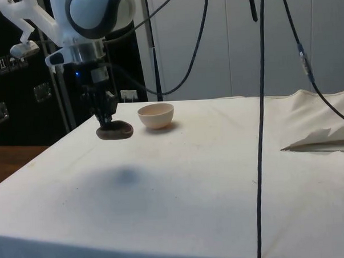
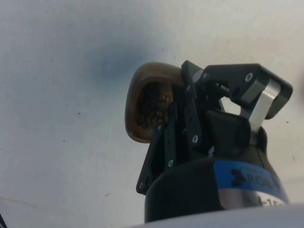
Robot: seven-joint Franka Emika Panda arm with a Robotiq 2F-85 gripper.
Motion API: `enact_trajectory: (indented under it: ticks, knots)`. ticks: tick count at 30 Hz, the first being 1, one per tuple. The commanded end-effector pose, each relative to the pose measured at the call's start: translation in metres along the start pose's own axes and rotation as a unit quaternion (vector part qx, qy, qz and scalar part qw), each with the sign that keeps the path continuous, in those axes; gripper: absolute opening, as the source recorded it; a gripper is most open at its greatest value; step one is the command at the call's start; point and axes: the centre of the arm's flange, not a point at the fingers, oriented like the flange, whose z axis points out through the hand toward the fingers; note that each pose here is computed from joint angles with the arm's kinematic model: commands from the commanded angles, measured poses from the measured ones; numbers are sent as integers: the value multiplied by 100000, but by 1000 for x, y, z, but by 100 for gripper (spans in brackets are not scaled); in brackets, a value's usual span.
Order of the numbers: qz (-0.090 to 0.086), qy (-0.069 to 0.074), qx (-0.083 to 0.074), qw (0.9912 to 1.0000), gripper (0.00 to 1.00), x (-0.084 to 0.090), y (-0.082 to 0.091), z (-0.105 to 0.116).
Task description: Pour the coffee beans from the cup into the bowl.
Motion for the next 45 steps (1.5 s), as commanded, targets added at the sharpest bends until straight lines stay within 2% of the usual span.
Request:
enact_trajectory:
  ticks: [1,2,10,11,18,21,22,29,30,31,38,39,40,45]
  knots:
    - [480,-101,7,99999,0,-2,1,-2]
    - [151,23,-44,100000,0,-1,0,-1]
    - [2277,-277,-242,99973,0,-11,5,-16]
    - [1843,-179,-249,99983,0,-9,5,-12]
    - [3869,-664,-555,99921,0,-20,9,-28]
    - [3902,-459,-669,99921,0,-20,10,-28]
    - [4475,-869,-719,99893,0,-24,10,-31]
    - [5918,-1384,-1106,99809,0,-34,15,-40]
    - [5608,-887,-1061,99833,0,-32,15,-38]
    - [6153,-1399,-1228,99793,0,-36,16,-42]
    - [7778,-1906,-1618,99666,0,-47,21,-52]
    - [7344,-1383,-1439,99710,0,-44,21,-49]
    - [7778,-1906,-1618,99666,0,-47,21,-52]
    - [9028,-2160,-1936,99549,0,-54,24,-60]
